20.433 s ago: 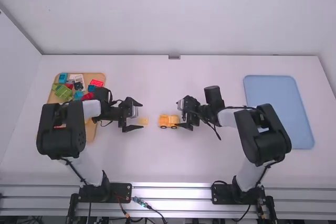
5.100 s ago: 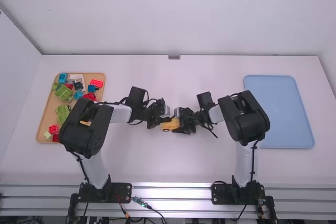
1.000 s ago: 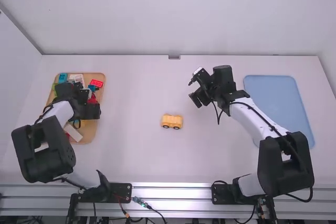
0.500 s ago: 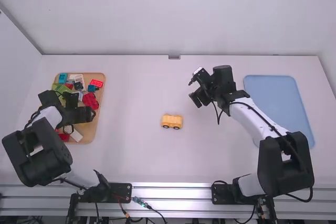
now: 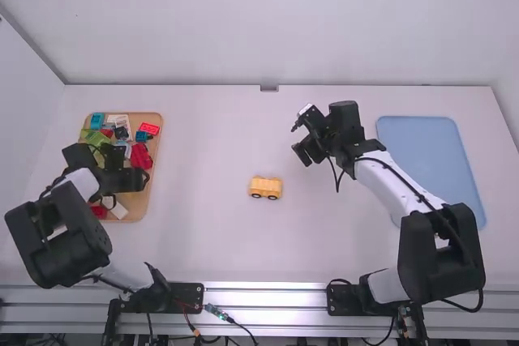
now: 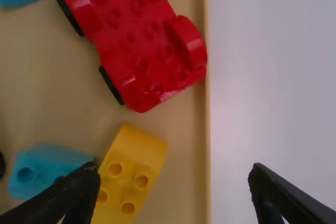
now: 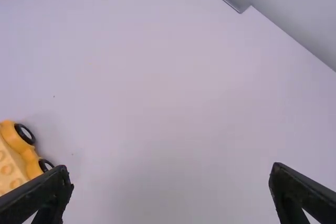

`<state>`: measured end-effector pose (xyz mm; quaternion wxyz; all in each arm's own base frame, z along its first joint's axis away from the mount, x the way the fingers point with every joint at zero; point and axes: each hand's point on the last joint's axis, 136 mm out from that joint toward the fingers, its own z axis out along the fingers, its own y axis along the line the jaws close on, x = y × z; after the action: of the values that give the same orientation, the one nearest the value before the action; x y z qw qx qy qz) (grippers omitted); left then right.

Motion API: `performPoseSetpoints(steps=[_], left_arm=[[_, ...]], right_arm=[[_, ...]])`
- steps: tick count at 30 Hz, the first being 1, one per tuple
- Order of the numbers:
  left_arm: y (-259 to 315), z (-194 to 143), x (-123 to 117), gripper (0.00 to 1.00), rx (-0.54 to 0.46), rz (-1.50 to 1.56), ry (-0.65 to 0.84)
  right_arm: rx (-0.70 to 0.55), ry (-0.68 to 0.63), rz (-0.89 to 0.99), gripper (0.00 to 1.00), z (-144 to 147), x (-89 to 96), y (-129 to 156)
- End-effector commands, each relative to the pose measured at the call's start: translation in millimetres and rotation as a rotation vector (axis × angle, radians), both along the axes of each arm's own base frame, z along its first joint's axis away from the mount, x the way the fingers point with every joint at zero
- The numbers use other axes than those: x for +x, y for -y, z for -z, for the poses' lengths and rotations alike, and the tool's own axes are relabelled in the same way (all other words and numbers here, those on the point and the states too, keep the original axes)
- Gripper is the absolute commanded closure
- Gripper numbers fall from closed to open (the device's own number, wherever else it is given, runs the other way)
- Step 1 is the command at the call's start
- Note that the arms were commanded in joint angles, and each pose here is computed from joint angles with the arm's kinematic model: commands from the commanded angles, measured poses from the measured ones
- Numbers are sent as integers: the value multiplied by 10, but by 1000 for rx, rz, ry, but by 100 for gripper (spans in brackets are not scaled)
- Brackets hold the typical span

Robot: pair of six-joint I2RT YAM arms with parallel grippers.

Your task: Assemble lego blocks to make yellow taxi

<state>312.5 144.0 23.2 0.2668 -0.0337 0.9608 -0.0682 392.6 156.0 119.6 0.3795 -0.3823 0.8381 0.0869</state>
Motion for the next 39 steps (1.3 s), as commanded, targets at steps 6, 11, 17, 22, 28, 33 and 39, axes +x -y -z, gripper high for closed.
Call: performPoseSetpoints(steps=[6,11,17,22,28,33,39], left_arm=[[-51,142,-76,29,18,-61,-40],[-64,138,-63,28,25,-61,-33],[-88,122,-20,26,35,-58,-12],[-118,186,1,27,39,-62,-14],[-189,277,-75,29,26,-88,-40],[-251,276,-127,29,5,-115,-36],[-182,237,-75,21,-13,-77,-8]], right_arm=[[20,60,-21,1,-236,52,-102],[-9,74,-74,1,-224,5,-182],[-35,83,-82,1,-212,-17,-240],[-49,88,-72,1,-207,-9,-231],[-46,90,-69,1,-223,-9,-230],[-40,100,-72,1,-244,5,-243],[-37,111,-71,1,-265,23,-248]])
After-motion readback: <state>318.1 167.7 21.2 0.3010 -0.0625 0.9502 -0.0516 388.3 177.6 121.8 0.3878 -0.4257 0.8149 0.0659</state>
